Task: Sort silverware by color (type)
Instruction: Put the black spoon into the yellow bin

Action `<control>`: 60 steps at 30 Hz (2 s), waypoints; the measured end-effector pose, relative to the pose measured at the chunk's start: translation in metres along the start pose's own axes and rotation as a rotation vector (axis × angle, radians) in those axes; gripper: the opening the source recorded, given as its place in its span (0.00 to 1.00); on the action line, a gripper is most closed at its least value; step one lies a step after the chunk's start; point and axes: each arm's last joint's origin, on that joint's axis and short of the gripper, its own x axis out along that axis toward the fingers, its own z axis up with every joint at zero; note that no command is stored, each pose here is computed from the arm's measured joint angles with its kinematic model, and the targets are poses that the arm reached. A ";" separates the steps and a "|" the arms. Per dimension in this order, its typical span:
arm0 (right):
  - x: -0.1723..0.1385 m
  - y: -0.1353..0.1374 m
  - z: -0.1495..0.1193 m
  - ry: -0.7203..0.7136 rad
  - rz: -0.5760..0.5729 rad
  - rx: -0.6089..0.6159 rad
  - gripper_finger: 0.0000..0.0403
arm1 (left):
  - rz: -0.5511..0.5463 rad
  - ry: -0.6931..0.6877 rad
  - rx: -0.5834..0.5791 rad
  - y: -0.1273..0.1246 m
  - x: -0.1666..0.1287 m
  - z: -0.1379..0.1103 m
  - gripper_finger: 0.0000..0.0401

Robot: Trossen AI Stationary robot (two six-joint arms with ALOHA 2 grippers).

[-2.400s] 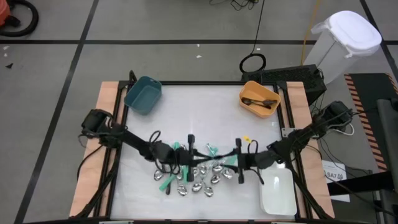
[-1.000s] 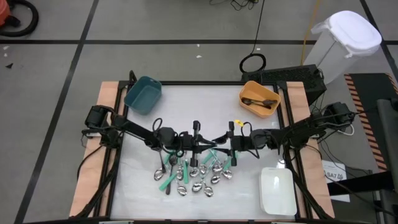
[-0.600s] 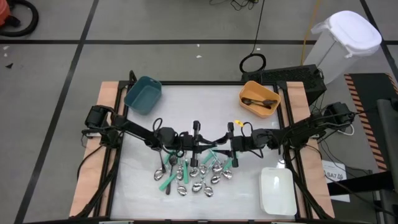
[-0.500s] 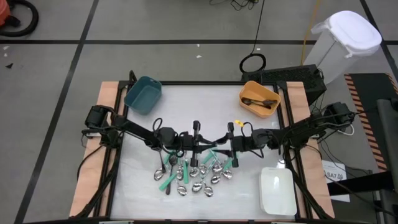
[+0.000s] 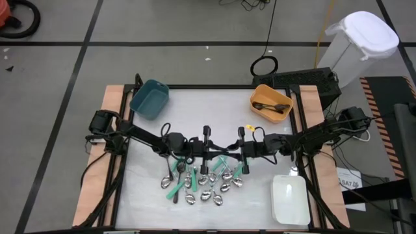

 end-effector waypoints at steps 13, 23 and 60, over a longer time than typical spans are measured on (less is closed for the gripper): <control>0.000 -0.001 -0.002 0.025 -0.029 -0.007 0.02 | 0.016 0.021 -0.010 0.001 0.009 -0.009 0.03; -0.022 -0.009 0.007 0.189 -0.274 -0.053 0.01 | 0.199 0.068 -0.019 0.004 0.008 -0.009 0.24; -0.025 -0.007 -0.010 0.358 -0.709 -0.217 0.01 | 0.586 0.243 0.055 0.016 0.062 0.010 0.39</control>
